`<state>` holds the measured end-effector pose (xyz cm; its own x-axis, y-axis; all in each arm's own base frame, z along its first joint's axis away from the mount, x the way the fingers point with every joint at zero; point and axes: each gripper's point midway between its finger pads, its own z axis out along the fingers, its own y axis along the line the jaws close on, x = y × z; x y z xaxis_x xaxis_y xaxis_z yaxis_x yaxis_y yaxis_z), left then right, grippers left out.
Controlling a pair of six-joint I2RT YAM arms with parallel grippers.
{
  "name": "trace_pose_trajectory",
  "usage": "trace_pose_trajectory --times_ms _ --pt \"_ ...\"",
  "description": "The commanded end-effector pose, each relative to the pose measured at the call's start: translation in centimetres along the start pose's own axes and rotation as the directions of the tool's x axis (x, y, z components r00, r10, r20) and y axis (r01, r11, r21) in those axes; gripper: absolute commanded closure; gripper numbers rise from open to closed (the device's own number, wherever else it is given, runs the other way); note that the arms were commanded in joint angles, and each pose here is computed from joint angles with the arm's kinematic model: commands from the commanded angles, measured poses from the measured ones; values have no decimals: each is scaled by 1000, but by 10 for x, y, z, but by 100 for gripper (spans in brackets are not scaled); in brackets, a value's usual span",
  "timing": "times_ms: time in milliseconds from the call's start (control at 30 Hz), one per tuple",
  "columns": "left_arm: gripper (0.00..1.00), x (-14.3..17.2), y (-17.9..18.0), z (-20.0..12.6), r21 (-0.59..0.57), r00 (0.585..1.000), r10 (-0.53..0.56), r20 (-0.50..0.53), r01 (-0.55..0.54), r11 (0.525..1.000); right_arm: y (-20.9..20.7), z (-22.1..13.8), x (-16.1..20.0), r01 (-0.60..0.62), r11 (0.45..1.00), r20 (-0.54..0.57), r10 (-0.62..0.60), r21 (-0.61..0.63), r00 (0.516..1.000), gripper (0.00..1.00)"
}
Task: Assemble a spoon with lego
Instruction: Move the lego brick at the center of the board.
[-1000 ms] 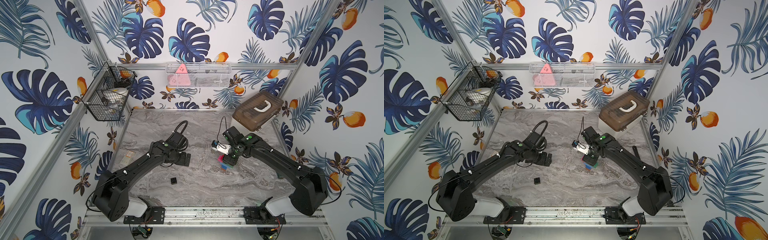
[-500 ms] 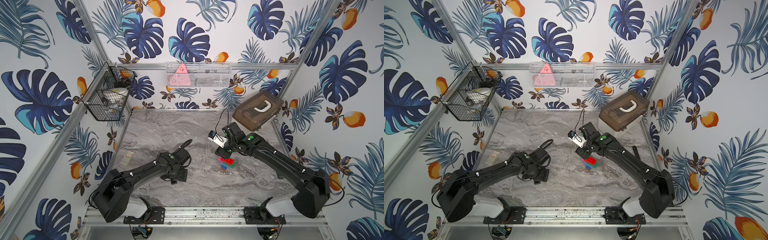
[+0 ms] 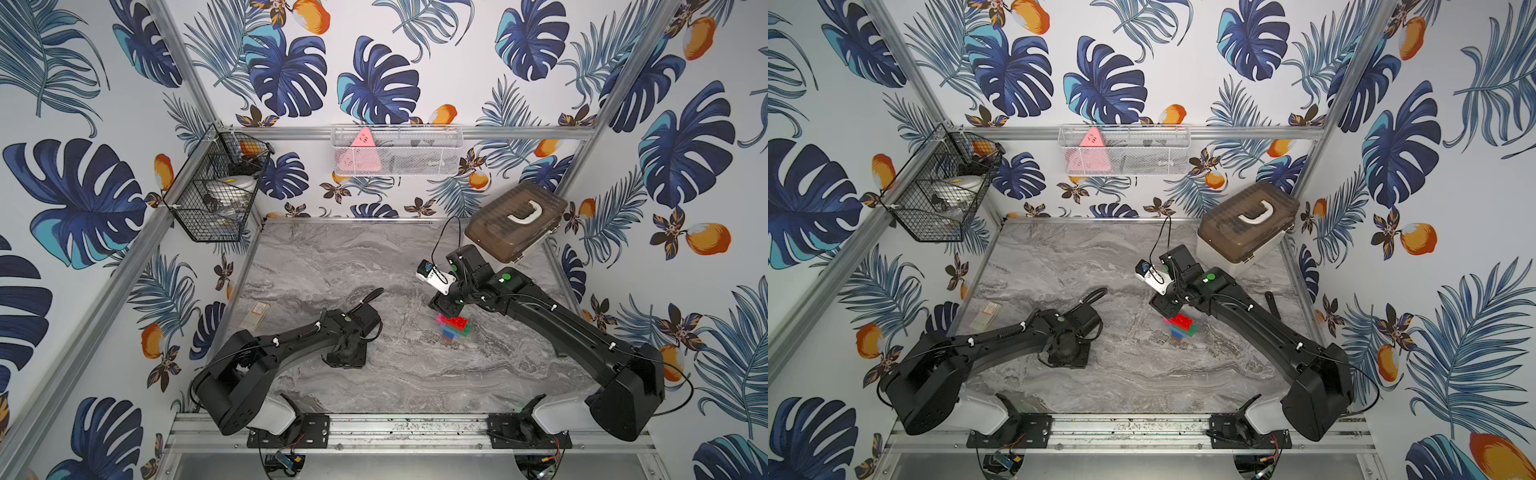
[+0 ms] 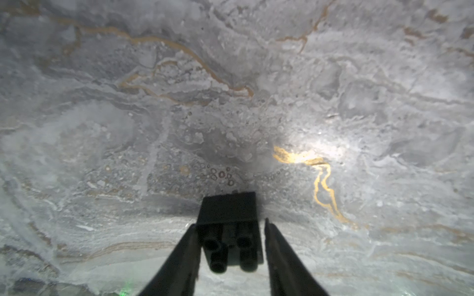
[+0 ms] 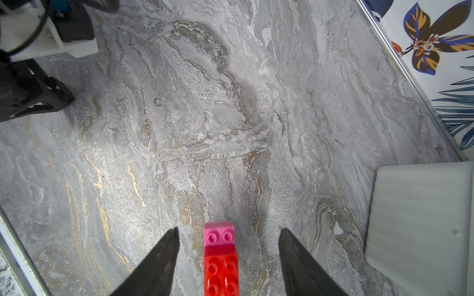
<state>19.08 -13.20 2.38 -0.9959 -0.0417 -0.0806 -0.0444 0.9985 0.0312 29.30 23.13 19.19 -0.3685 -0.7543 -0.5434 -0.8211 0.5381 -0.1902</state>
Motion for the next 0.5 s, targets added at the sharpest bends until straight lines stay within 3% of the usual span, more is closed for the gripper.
trace_pose_trajectory --times_ms 0,167,333,467 --pt "65 -8 -11 -1 36 1000 21 9 -22 999 -3 0 0 2 1000 4 -2 20 1000 35" --pt "75 -22 -44 -4 107 997 79 9 -79 991 -6 1 2 -3 999 -8 4 31 1000 34" --pt "75 -43 -107 -8 222 985 170 28 -172 960 -7 8 5 -14 999 -29 14 29 999 34" --pt "69 -53 -131 -6 268 982 188 34 -190 944 -9 10 8 -26 999 -52 28 35 998 34"
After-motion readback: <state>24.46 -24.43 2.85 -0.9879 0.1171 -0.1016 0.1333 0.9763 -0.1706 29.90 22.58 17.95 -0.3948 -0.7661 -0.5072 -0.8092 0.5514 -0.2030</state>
